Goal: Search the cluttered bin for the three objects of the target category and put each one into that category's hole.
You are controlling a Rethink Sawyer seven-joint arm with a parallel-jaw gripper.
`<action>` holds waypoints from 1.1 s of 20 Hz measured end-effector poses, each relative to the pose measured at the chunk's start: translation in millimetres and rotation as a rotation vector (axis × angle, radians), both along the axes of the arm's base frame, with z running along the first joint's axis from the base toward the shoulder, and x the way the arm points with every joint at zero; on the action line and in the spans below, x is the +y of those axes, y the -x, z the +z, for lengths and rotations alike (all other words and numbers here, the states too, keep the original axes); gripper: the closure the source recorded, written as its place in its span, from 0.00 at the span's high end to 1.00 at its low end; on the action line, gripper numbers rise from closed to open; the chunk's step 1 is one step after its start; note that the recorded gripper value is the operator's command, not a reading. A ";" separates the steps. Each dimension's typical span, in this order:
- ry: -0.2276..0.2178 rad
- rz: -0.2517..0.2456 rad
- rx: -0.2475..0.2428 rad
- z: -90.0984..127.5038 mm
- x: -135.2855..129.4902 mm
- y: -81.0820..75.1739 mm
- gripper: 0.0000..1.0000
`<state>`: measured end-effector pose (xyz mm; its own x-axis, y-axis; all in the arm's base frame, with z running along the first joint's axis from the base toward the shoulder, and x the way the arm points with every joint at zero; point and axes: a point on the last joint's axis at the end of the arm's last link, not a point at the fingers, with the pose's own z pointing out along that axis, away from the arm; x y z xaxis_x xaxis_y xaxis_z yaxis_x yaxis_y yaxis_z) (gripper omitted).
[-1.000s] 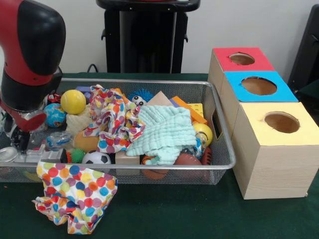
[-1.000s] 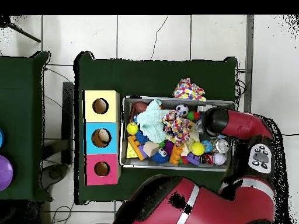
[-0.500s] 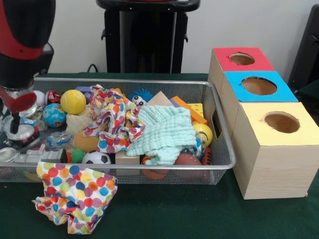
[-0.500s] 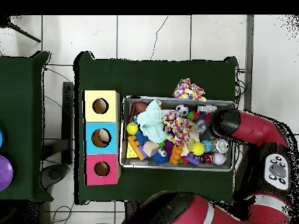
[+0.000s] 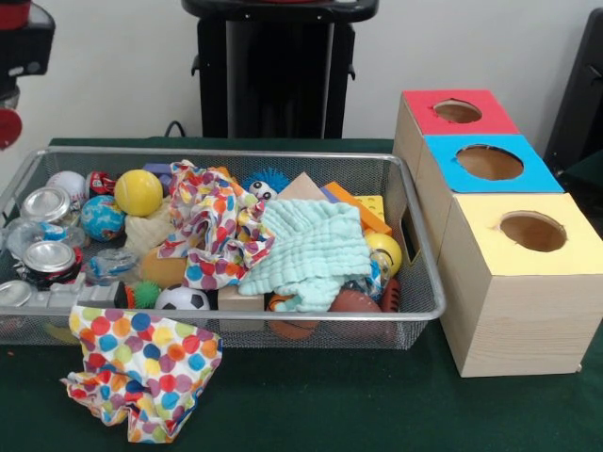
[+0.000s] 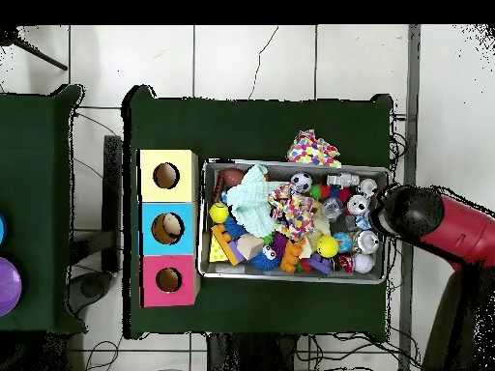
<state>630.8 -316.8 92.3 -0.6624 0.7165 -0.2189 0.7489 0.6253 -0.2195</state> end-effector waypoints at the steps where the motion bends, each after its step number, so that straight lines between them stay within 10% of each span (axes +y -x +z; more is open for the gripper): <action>1: -0.002 -0.002 -0.005 2.7 -0.8 -0.2 1.00; 22: -0.234 -0.002 -0.085 -6.6 50.9 -13.3 1.00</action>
